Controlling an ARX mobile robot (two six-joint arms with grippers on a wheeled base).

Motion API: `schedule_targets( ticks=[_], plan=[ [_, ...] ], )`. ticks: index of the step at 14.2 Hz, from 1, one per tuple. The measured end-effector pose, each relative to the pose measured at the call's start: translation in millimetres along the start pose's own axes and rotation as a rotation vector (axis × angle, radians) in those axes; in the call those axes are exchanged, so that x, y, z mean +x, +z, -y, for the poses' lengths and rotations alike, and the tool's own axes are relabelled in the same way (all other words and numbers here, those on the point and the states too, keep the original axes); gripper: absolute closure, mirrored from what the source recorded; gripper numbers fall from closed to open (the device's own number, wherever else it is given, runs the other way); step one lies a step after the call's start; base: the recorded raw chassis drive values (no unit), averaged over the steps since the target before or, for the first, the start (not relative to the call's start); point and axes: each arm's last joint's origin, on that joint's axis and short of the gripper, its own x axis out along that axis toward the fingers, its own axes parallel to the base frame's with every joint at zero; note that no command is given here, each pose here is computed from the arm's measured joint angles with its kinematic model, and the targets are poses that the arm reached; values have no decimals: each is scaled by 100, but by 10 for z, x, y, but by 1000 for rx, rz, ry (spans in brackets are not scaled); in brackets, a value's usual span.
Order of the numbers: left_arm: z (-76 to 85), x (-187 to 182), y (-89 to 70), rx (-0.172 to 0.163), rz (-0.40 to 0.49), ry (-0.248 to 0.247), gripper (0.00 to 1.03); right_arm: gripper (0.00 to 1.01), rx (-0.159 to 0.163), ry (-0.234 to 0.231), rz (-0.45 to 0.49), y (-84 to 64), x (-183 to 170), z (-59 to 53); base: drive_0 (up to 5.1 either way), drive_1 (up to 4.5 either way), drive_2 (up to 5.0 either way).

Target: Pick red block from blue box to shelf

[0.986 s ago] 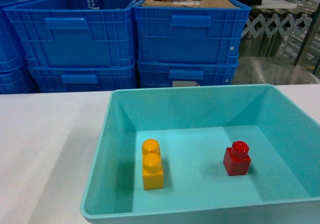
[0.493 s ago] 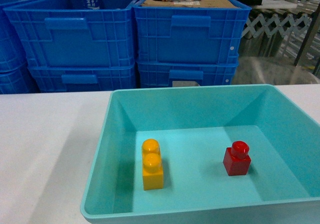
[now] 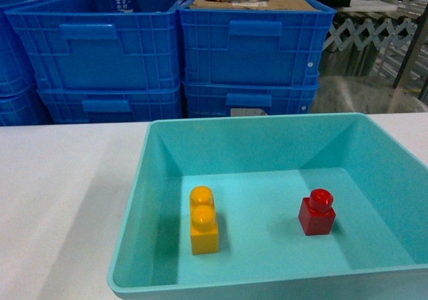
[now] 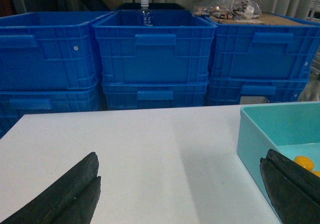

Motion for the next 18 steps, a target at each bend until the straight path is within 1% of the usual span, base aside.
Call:
schedule_targets(
  ticks=[18],
  plan=[
    [0,0,0,0,0,0,5,3,0,0,0,0,0,0,0,0,0]
  ],
)
